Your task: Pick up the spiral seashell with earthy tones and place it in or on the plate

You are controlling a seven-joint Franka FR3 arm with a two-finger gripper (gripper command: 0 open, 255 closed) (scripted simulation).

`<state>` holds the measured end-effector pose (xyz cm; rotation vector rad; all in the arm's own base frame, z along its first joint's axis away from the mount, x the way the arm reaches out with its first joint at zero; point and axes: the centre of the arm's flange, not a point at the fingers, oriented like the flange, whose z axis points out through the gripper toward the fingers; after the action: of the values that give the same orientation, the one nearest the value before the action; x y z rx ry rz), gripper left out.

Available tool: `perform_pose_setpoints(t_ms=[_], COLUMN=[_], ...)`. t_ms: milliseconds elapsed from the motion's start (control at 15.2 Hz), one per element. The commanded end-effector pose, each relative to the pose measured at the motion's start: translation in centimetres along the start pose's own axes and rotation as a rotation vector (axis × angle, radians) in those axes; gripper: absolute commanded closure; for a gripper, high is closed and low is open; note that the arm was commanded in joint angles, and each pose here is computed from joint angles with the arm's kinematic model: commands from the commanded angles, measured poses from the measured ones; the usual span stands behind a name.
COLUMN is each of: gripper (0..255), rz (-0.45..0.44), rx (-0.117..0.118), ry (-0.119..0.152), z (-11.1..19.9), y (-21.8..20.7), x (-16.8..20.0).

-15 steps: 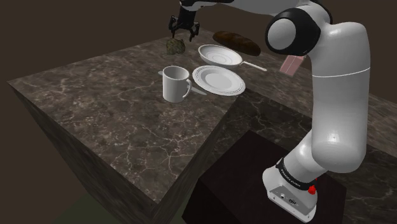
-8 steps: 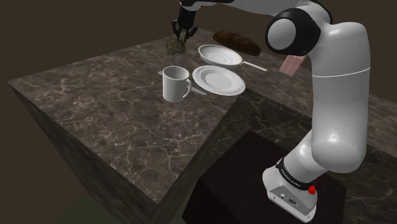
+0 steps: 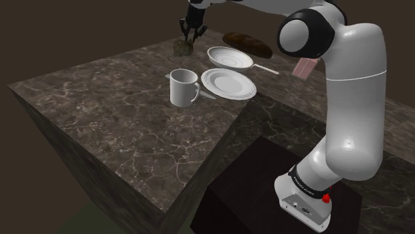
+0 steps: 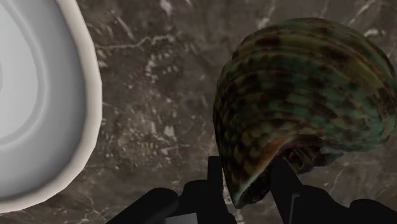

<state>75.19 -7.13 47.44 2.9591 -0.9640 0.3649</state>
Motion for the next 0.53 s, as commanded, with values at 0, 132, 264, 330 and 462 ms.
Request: perform_pose_setpoints(t_ms=[0, 132, 264, 330, 462], gripper=[255, 255, 255, 255, 255], rz=[0.000, 0.000, 0.000, 0.000, 0.000], rx=[0.000, 0.000, 0.000, 0.000, 0.000], ry=[0.000, 0.000, 0.000, 0.000, 0.000], z=[-1.1, -2.1, -3.1, -3.7, -4.7], y=[0.0, -0.1, -0.2, -0.2, -0.3], x=[0.2, 0.5, 0.7, 0.8, 1.1])
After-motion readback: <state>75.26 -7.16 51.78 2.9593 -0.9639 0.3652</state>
